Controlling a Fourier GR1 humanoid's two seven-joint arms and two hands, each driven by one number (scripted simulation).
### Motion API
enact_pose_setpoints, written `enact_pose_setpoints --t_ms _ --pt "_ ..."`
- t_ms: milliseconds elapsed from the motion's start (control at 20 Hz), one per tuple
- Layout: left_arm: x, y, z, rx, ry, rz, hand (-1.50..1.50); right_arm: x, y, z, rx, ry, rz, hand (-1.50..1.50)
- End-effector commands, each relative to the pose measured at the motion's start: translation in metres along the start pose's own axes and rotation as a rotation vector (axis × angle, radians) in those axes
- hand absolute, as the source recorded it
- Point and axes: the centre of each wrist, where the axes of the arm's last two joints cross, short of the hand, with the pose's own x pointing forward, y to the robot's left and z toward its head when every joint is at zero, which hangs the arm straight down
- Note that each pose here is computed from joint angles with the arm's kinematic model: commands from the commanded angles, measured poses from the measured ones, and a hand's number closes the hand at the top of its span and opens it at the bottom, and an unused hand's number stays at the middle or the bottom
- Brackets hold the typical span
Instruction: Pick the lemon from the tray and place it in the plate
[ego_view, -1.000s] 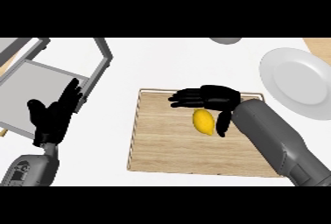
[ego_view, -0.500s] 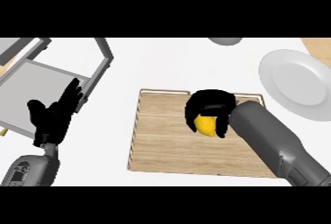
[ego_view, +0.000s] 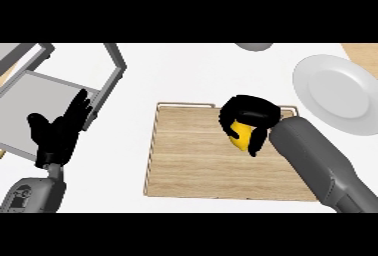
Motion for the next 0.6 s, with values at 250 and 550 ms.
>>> enact_pose_setpoints --t_ms 250,550 --pt "-0.01 -0.002 0.007 0.037 0.046 0.012 0.0 -0.022 -0.014 0.052 -0.382 0.843 0.069 1.5" --pt "-0.015 0.023 0.012 0.064 0.032 -0.008 0.0 -0.004 -0.059 0.035 -0.785 0.952 0.308 1.5"
